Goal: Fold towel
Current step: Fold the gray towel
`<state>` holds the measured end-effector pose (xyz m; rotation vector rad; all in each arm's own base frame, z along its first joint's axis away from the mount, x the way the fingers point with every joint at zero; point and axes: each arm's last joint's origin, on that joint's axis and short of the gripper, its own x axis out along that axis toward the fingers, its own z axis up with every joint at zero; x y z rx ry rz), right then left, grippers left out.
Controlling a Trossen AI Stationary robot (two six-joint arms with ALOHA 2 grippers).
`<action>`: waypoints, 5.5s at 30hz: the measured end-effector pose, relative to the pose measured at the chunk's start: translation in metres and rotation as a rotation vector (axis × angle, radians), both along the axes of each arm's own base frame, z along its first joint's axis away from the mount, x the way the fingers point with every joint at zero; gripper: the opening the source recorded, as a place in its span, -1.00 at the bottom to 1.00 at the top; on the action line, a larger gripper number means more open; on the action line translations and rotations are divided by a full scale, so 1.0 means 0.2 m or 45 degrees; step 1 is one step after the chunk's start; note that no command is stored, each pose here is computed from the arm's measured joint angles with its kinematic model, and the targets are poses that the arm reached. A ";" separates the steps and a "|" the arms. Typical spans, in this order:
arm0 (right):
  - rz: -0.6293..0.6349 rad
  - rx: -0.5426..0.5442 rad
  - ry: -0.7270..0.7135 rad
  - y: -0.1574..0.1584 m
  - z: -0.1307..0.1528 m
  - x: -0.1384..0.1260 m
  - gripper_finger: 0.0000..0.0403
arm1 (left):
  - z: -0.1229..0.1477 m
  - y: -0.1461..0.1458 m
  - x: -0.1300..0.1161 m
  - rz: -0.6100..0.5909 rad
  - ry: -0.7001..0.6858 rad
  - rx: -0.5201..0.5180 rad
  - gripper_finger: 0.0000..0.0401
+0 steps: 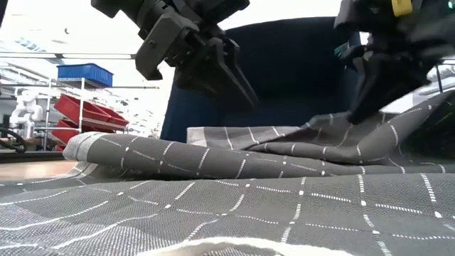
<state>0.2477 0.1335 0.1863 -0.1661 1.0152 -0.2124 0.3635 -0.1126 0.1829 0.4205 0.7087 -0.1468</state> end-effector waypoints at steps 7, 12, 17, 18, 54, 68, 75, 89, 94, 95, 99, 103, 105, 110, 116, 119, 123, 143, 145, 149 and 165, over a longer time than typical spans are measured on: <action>0.000 0.053 -0.125 0.02 0.17 0.10 -0.99 | 0.07 -0.02 0.05 -0.008 -0.222 -0.075 -0.04; 0.014 0.054 -0.194 0.01 0.29 0.16 -1.00 | 0.08 -0.01 0.06 0.015 -0.259 -0.034 -0.04; -0.003 0.039 -0.203 0.00 0.32 0.17 -1.00 | 0.09 0.01 0.06 0.232 -0.307 0.084 -0.04; -0.012 0.043 -0.204 -0.01 0.32 0.17 -1.00 | 0.09 0.02 0.06 0.239 -0.321 0.082 -0.04; -0.037 0.067 -0.232 0.00 0.32 0.18 -1.00 | 0.07 0.09 0.06 0.436 -0.287 0.046 -0.23; -0.042 0.054 -0.201 0.00 0.31 0.16 -1.00 | -0.06 0.04 0.00 0.657 -0.165 0.329 -0.38; -0.052 0.049 -0.180 0.00 0.31 0.16 -1.00 | -0.06 0.03 -0.01 0.651 -0.166 0.351 -0.38; -0.049 0.049 -0.163 0.00 0.30 0.15 -1.00 | -0.07 0.00 -0.02 0.580 -0.114 0.390 -0.48; -0.049 0.044 -0.154 0.00 0.30 0.14 -1.00 | -0.06 -0.03 -0.06 0.571 -0.089 0.468 -0.56; -0.049 0.044 -0.153 0.00 0.30 0.14 -1.00 | -0.06 -0.03 -0.07 0.567 -0.081 0.478 -0.58; -0.049 0.038 -0.142 0.00 0.30 0.14 -1.00 | -0.01 -0.05 -0.10 0.577 -0.103 0.521 -0.73; -0.049 0.030 -0.131 0.00 0.30 0.14 -1.00 | 0.06 -0.07 -0.13 0.544 -0.128 0.575 -0.91; -0.050 0.026 -0.124 0.00 0.29 0.13 -1.00 | 0.10 -0.07 -0.14 0.531 -0.144 0.598 -0.96; -0.035 -0.002 -0.115 -0.01 0.29 0.13 -1.00 | 0.18 -0.05 -0.17 0.517 -0.163 0.686 -0.98; 0.072 0.046 -0.128 0.02 0.30 0.15 -1.00 | 0.28 -0.07 -0.23 0.436 -0.172 0.724 -0.99; 0.143 0.073 -0.166 0.06 0.32 0.15 -1.00 | 0.34 -0.10 -0.30 0.363 -0.166 0.721 -0.99; 0.245 0.075 -0.195 0.11 0.39 0.15 -1.00 | 0.37 -0.15 -0.39 0.235 -0.113 0.717 -0.99; 0.603 0.465 -0.109 0.33 0.44 0.20 -1.00 | 0.25 -0.24 -0.53 -0.074 0.337 0.310 -0.99; 0.590 0.474 -0.076 0.36 0.40 0.20 -0.99 | 0.24 -0.25 -0.54 -0.077 0.343 0.299 -0.99; 0.552 0.454 0.065 0.44 0.27 0.19 -0.86 | 0.23 -0.26 -0.54 -0.068 0.347 0.287 -0.99; 0.288 0.156 0.311 0.44 -0.01 0.19 -0.37 | 0.23 -0.27 -0.53 -0.053 0.340 0.271 -1.00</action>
